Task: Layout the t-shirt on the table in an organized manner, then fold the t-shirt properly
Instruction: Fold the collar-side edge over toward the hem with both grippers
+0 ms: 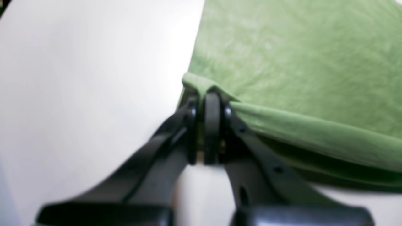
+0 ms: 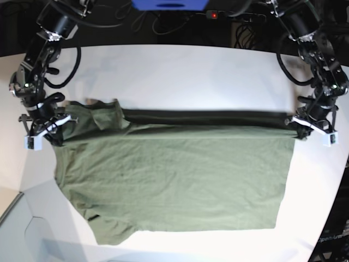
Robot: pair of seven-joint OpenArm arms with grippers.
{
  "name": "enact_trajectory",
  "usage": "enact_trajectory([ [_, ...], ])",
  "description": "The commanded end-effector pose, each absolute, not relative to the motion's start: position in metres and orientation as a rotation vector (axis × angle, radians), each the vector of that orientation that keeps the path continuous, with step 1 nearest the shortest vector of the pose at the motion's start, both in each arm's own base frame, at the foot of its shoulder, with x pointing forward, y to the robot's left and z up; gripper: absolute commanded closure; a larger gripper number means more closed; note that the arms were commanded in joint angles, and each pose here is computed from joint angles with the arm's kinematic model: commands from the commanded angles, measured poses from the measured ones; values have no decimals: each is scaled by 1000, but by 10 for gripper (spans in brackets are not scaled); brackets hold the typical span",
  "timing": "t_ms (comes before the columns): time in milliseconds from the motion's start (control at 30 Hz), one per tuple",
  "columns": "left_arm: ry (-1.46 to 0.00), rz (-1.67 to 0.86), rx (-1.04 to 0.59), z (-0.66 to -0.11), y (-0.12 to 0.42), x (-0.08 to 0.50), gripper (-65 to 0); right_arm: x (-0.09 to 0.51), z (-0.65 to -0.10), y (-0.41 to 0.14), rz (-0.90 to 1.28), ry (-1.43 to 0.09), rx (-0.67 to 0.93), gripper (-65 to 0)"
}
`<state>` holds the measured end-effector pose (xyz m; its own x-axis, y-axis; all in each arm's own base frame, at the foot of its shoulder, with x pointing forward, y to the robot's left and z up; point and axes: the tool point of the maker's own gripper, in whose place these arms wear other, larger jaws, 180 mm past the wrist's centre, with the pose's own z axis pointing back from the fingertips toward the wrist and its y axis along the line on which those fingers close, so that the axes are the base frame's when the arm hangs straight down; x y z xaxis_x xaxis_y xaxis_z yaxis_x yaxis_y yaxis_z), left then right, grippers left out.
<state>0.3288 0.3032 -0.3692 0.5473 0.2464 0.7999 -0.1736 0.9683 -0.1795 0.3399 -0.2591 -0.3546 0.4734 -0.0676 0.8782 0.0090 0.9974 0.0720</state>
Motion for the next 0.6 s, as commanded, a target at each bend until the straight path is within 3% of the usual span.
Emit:
enact_trajectory([
  [0,-1031,251,-80,-350,310,344,0,352,-338,-263,-48,-1138,59,0],
  [567,-1028,245,-145,-353,294,375,0,371,-352,-274,-81,-1105,94,0],
])
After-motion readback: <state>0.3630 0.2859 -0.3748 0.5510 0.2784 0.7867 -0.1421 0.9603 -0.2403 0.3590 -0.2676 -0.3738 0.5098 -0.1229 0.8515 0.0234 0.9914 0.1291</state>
